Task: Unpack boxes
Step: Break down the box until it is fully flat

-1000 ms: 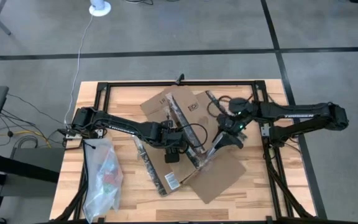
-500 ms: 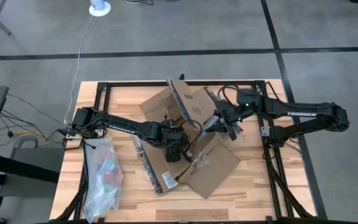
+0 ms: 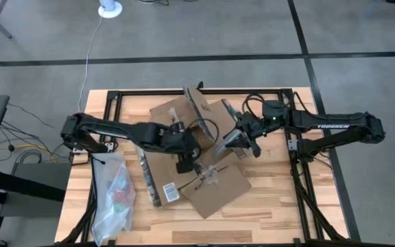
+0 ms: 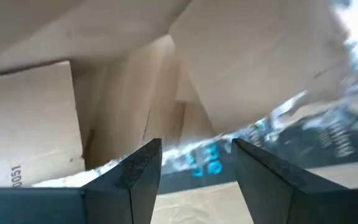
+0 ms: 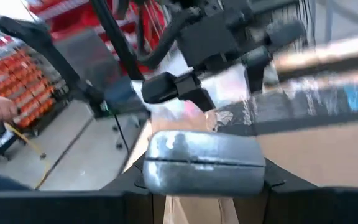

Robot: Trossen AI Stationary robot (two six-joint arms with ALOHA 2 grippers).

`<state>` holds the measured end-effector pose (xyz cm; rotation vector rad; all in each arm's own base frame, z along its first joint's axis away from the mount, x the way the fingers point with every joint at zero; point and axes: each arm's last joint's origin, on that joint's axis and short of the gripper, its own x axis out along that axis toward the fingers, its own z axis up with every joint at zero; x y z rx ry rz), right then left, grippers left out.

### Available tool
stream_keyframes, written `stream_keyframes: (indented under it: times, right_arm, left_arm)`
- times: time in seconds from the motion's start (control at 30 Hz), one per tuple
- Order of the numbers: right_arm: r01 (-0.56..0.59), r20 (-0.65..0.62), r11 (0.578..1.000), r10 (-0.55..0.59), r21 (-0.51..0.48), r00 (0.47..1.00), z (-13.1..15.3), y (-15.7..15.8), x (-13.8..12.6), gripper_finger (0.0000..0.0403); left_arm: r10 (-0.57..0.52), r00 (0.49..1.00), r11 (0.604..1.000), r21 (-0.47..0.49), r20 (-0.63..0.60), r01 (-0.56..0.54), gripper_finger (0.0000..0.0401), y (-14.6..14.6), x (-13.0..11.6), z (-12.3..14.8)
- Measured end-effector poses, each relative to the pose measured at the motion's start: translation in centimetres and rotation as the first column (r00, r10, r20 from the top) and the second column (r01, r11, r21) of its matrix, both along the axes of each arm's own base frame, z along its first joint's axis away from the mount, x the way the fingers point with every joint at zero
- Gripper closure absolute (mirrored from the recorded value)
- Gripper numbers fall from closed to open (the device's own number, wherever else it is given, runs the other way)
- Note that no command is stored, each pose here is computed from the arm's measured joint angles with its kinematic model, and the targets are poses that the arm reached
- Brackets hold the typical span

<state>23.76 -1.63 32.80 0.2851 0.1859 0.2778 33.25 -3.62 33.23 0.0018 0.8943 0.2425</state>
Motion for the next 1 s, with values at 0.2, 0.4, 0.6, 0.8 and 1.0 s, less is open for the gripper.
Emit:
stream_keyframes:
  times: [0.2,0.4,0.6,0.8,1.0]
  right_arm:
    - [-0.041,0.264,0.999,0.039,0.003,0.964,2.6,0.6,0.1,0.0293]
    - [-0.054,0.391,0.998,0.057,-0.017,0.919,3.8,0.7,-0.1,0.0293]
    - [0.067,0.433,0.997,-0.044,-0.038,0.9,4.1,0.2,0.0,0.0293]
    - [0.166,0.406,0.983,-0.119,-0.084,0.906,3.6,-1.2,0.1,0.0293]
    - [0.179,0.311,0.976,-0.134,-0.12,0.941,2.5,-1.6,0.4,0.0293]
  left_arm:
    - [0.004,0.986,1.0,-0.021,0.166,-0.001,0.0222,0.4,-2.5,3.9]
    - [-0.001,0.957,1.0,-0.017,0.291,0.006,0.0222,0.7,-3.1,5.8]
    - [0.0,0.893,1.0,0.006,0.45,-0.003,0.0222,1.5,-2.2,7.3]
    - [0.005,0.854,1.0,0.023,0.521,-0.02,0.0222,2.4,-3.2,8.9]
    - [0.038,0.852,0.999,-0.005,0.522,-0.041,0.0221,3.1,-4.0,9.3]
